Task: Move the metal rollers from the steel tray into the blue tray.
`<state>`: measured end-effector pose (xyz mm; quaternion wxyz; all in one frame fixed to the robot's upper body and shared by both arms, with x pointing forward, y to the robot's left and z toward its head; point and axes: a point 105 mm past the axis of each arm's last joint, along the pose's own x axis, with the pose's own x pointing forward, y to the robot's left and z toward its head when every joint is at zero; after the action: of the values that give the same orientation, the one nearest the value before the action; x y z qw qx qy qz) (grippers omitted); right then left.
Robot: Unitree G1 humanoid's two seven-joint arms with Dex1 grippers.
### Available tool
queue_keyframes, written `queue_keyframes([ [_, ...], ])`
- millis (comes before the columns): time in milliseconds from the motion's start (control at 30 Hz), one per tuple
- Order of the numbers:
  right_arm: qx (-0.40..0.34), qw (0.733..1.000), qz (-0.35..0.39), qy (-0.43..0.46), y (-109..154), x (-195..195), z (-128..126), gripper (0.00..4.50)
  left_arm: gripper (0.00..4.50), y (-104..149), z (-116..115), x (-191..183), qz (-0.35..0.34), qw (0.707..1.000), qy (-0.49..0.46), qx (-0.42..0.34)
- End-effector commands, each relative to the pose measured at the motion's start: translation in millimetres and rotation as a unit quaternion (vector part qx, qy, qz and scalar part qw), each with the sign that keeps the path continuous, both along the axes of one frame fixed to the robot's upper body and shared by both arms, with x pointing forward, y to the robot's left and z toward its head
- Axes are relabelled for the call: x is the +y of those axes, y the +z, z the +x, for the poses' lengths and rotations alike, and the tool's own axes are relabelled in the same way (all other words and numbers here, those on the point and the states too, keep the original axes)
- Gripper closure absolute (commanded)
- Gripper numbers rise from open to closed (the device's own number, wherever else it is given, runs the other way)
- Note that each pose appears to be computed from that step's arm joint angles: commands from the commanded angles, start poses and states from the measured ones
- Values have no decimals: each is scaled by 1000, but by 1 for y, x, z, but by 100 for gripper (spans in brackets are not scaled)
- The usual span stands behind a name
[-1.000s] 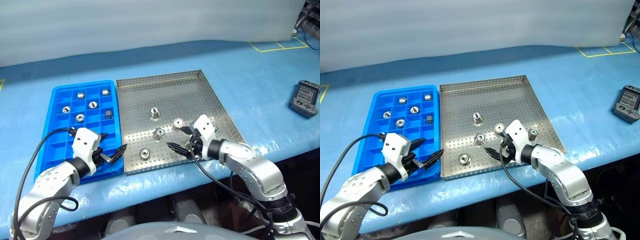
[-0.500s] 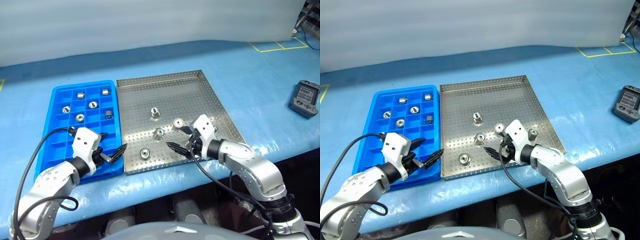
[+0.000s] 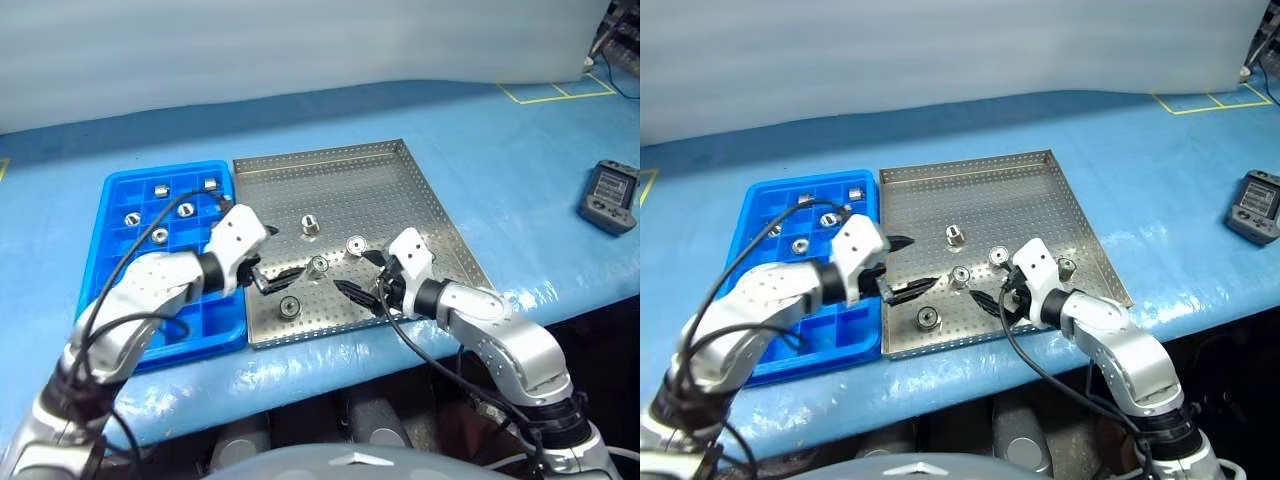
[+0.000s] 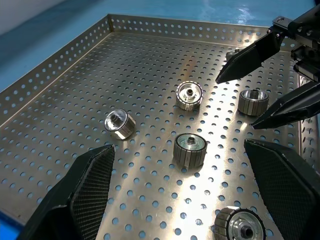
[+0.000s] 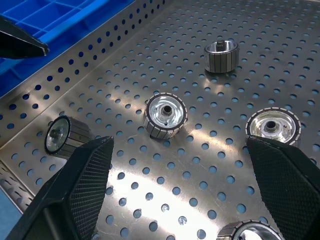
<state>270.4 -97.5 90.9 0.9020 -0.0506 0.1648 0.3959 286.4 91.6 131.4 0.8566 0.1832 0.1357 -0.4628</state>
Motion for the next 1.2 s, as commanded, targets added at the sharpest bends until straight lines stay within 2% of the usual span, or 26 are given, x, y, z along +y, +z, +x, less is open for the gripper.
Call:
queue_keyframes([
  [33, -28, 1000, 7, 5, 13, 1, -5, 4, 0, -10, 10, -6, 29, 999, -25, 9],
  [333, -31, 999, 17, -9, 15, 0, -10, 4, 0, -33, 25, -25, 46, 996, -71, 30],
  [600, -28, 999, 16, -4, 14, 2, -15, 4, 0, -49, 40, -31, 74, 995, -57, 25],
  [700, -29, 999, 15, -2, 14, 3, -16, 0, 62, -58, 45, -28, 105, 993, -44, 18],
  [933, -31, 999, 13, -1, 15, 3, -15, 0, 283, -63, 37, -27, 117, 991, -57, 27],
  [1067, -31, 999, 13, 7, 15, 6, -15, 0, 282, -44, 38, -24, 66, 997, -29, 8],
  [1200, -30, 999, 16, 19, 15, 13, -16, 0, 282, -17, 46, -6, 16, 997, 57, -44],
])
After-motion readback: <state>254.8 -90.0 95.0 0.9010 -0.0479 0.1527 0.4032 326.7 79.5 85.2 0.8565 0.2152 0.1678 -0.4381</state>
